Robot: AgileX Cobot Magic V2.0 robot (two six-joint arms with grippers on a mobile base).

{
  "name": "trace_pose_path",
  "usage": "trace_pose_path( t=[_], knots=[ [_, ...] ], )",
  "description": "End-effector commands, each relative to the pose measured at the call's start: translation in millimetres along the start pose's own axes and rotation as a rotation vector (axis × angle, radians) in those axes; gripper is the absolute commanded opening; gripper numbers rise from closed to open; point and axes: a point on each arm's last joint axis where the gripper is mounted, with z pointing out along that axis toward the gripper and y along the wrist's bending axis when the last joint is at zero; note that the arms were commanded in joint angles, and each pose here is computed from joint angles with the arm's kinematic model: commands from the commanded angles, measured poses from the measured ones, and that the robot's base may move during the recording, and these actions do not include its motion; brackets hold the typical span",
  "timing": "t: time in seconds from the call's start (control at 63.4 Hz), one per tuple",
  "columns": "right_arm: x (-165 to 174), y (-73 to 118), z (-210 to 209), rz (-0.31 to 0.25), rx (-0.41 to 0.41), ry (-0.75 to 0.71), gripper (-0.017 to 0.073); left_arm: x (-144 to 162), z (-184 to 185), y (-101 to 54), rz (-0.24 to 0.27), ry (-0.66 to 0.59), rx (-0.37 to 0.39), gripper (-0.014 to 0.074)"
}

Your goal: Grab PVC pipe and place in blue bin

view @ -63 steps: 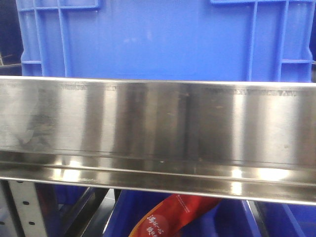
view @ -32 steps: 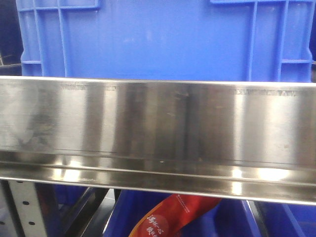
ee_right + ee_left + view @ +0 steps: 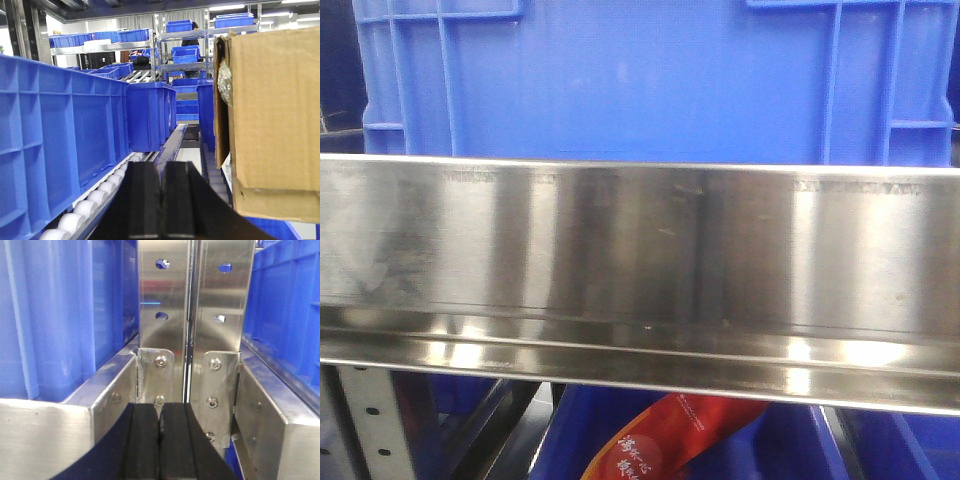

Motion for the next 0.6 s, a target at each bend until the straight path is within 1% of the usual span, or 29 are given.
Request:
trace_pose_path(
  t=[0.0,0.584],
  knots=[
    [-1.5,-0.1,-0.1,0.0,-0.001,-0.025,-0.0169,-2.4,-0.6,0.1,-0.005,-0.026,-0.002,-0.0111],
    [-1.5,-0.1,-0.1,0.0,-0.001,-0.025,-0.0169,-2.4,-0.6,0.1,-0.005,-0.026,-0.002,-0.0111]
  ],
)
